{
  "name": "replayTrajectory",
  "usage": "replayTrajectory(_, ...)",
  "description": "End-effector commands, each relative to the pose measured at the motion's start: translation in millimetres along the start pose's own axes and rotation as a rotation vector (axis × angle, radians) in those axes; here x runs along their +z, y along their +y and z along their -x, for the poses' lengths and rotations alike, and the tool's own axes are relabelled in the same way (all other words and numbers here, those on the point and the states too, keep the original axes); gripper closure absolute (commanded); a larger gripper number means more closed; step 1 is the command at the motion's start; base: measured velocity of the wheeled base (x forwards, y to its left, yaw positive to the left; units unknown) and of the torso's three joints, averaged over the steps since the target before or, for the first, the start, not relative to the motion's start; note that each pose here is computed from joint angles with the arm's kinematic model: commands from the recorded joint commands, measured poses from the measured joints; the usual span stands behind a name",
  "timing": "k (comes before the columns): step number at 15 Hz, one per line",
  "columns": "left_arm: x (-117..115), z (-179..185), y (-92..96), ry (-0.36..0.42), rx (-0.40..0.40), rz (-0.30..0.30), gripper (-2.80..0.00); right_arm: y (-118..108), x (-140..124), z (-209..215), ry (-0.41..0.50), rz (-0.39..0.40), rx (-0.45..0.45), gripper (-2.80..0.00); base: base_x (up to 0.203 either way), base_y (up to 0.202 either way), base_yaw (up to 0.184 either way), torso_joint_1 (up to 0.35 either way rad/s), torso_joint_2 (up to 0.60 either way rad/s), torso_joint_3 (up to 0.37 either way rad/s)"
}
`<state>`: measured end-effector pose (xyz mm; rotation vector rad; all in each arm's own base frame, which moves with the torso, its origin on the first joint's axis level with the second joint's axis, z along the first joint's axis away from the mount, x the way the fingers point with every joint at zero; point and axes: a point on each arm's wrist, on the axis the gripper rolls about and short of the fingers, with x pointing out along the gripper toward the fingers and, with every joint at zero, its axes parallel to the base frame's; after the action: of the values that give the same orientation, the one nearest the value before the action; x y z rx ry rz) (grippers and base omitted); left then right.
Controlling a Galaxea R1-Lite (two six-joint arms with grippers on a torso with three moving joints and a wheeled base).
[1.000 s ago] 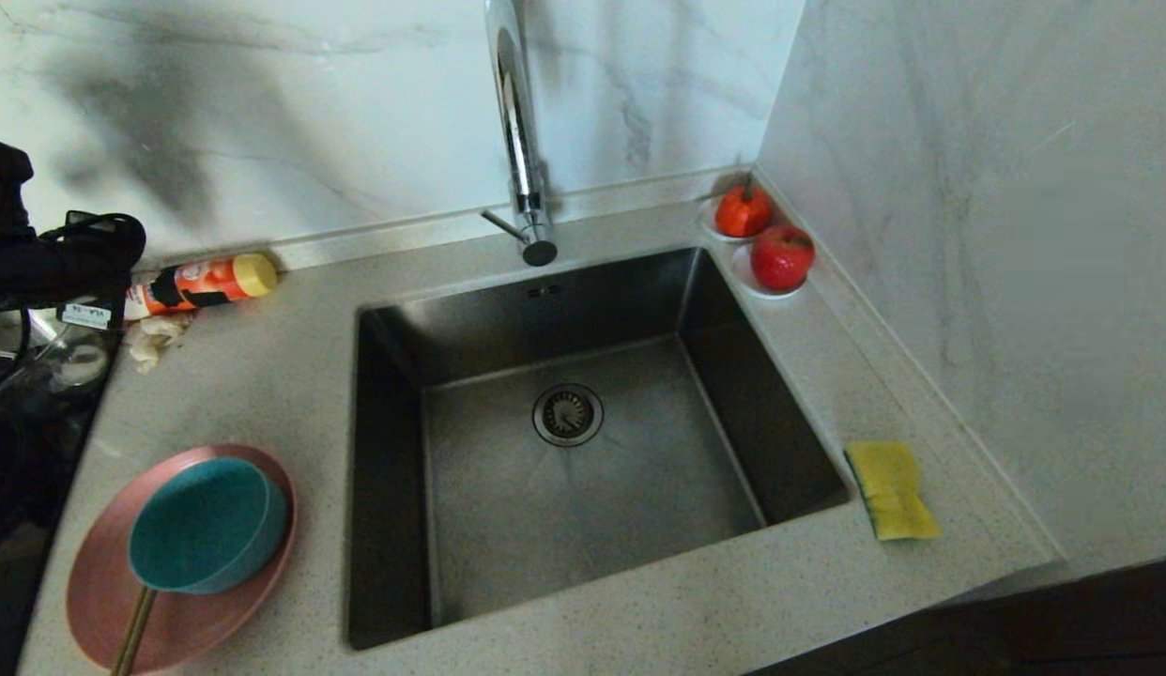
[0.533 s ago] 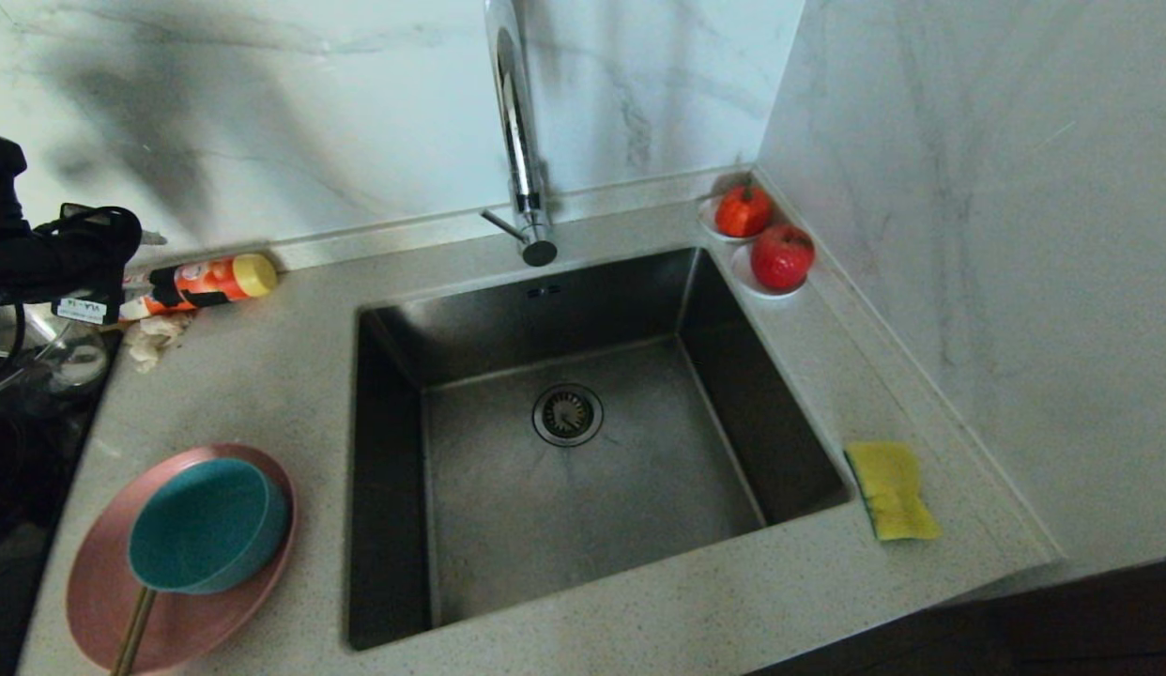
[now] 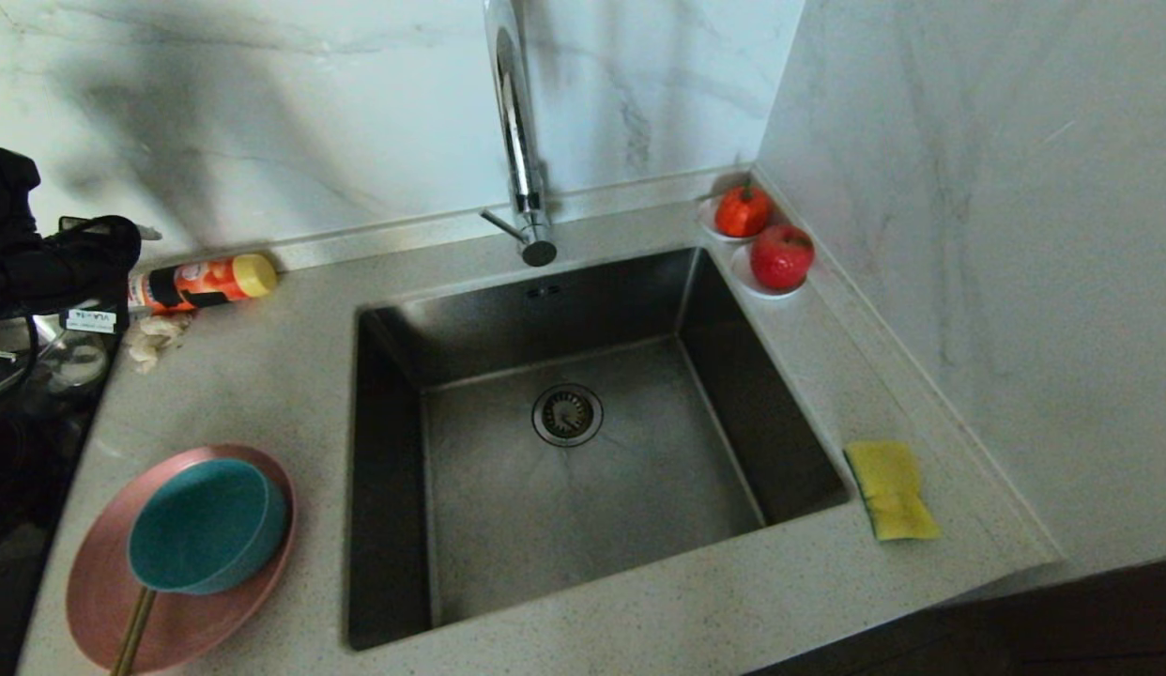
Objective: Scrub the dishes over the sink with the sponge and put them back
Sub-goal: Grab the dish soap
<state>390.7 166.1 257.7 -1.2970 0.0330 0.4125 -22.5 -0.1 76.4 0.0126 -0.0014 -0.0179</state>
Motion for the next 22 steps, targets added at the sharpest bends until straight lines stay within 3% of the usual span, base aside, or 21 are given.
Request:
replayTrajectory(1, -3, -10, 11.0, 0.008, 0.029, 0.016, -2.80, 0, 0, 0, 0.000, -0.001, -0.001, 0.00, 0.000, 0.000, 0.000, 0.000, 0.00, 0.000)
replayTrajectory(7, -7, -22, 18.7, -0.019, 0.054, 0.020, -2.80, 0, 0, 0, 0.000, -0.001, -0.001, 0.00, 0.000, 0.000, 0.000, 0.000, 0.00, 0.000)
replayTrajectory(15, -10, -34, 13.0, -0.032, -0.058, 0.003, -2.80, 0, 0, 0, 0.000, -0.001, -0.001, 0.00, 0.000, 0.000, 0.000, 0.000, 0.00, 0.000)
replayTrajectory(22, -13, -39, 14.8, 0.042, -0.100, -0.002, -2.80, 0, 0, 0, 0.001, -0.001, -0.001, 0.00, 0.000, 0.000, 0.000, 0.000, 0.00, 0.000)
